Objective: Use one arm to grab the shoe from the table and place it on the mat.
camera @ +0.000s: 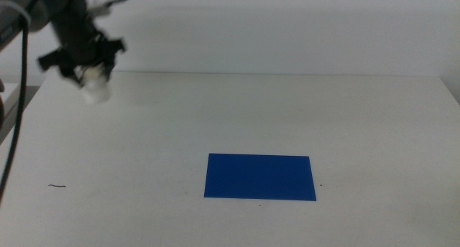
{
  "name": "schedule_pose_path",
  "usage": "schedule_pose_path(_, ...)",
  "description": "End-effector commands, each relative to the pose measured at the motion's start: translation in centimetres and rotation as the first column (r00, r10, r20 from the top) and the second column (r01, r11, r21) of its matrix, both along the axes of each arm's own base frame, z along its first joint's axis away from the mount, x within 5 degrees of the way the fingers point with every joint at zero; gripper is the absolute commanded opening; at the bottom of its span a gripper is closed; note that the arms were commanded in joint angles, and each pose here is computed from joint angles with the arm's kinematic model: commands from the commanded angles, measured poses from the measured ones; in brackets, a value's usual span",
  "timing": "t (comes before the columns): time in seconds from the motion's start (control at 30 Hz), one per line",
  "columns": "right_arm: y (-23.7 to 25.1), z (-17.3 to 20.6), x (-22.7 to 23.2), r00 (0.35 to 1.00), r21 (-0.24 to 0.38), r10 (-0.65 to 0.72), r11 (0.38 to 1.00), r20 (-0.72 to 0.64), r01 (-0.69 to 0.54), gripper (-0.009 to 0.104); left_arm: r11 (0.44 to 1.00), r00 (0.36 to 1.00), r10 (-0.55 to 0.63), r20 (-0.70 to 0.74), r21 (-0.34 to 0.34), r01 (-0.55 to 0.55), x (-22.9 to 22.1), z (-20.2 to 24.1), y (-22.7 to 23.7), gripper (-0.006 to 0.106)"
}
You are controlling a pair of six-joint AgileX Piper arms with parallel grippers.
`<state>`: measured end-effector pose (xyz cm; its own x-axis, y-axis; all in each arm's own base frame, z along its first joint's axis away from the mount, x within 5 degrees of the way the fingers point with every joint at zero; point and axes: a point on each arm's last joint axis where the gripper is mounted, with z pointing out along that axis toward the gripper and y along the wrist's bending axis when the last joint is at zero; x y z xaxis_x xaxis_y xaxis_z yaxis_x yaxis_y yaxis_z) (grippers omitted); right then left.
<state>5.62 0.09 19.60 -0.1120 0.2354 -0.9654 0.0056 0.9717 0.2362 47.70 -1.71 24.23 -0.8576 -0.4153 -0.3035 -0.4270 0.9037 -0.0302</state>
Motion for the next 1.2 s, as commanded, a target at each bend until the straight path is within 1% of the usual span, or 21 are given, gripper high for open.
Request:
schedule_pose_path(0.0, 0.0, 0.0, 0.0, 1.0, -0.007, 0.002, 1.0, 0.012, -0.002, 0.079, 0.998, 0.996, -0.056, 0.07, -0.023, 0.058, -2.2, 4.1, -4.7, -0.002)
schedule_pose_path(0.13, 0.0, 0.0, 0.0, 1.0, -0.007, 0.002, 1.0, 0.012, -0.002, 0.079, 0.991, 0.994, -0.091, 0.064, -0.094, 0.097, -5.3, 5.1, -10.8, -0.002)
schedule_pose_path(0.33, 0.0, 0.0, 0.0, 1.0, -0.007, 0.002, 1.0, 0.012, -0.002, 0.079, 0.967, 0.976, -0.216, 0.011, -0.137, 0.216, -10.1, 3.8, -20.6, -0.002)
schedule_pose_path(0.4, 0.0, 0.0, 0.0, 1.0, -0.007, 0.002, 1.0, 0.012, -0.002, 0.079, 0.965, 0.975, -0.222, 0.004, -0.146, 0.22, -11.7, 3.5, -23.3, -0.002)
schedule_pose_path(0.43, 0.0, 0.0, 0.0, 1.0, -0.007, 0.002, 1.0, 0.012, -0.002, 0.079, 0.966, 0.975, -0.222, 0.006, -0.139, 0.22, -12.4, 3.3, -24.5, -0.002)
schedule_pose_path(0.5, 0.0, 0.0, 0.0, 1.0, -0.007, 0.002, 1.0, 0.012, -0.002, 0.079, 0.962, 0.966, -0.256, 0.022, -0.098, 0.257, -13.6, 3.0, -26.1, -0.002)
schedule_pose_path(0.53, 0.0, 0.0, 0.0, 1.0, -0.007, 0.002, 1.0, 0.012, -0.002, 0.079, 0.957, 0.959, -0.281, 0.03, -0.071, 0.283, -14.0, 2.9, -26.8, -0.002)
schedule_pose_path(0.6, 0.0, 0.0, 0.0, 1.0, -0.007, 0.002, 1.0, 0.012, -0.002, 0.079, 0.947, 0.949, -0.313, 0.026, -0.062, 0.314, -14.9, 2.5, -28.0, -0.002)
schedule_pose_path(0.8, 0.0, 0.0, 0.0, 1.0, -0.007, 0.002, 1.0, 0.012, -0.002, 0.079, 0.94, 0.944, -0.33, -0.024, -0.103, 0.326, -15.7, 1.3, -29.3, -0.002)
schedule_pose_path(0.9, 0.0, 0.0, 0.0, 1.0, -0.007, 0.002, 1.0, 0.012, -0.002, 0.079, 0.926, 0.93, -0.367, -0.03, -0.107, 0.362, -15.9, 1.2, -29.5, -0.002)
schedule_pose_path(0.97, 0.0, 0.0, 0.0, 1.0, -0.007, 0.002, 1.0, 0.012, -0.002, 0.079, 0.921, 0.924, -0.38, -0.028, -0.097, 0.376, -15.8, 1.3, -29.5, -0.002)
schedule_pose_path(1.17, 0.0, 0.0, 0.0, 1.0, -0.007, 0.002, 1.0, 0.012, -0.002, 0.079, 0.922, 0.926, -0.373, -0.057, -0.138, 0.363, -15.9, 0.8, -29.8, -0.002)
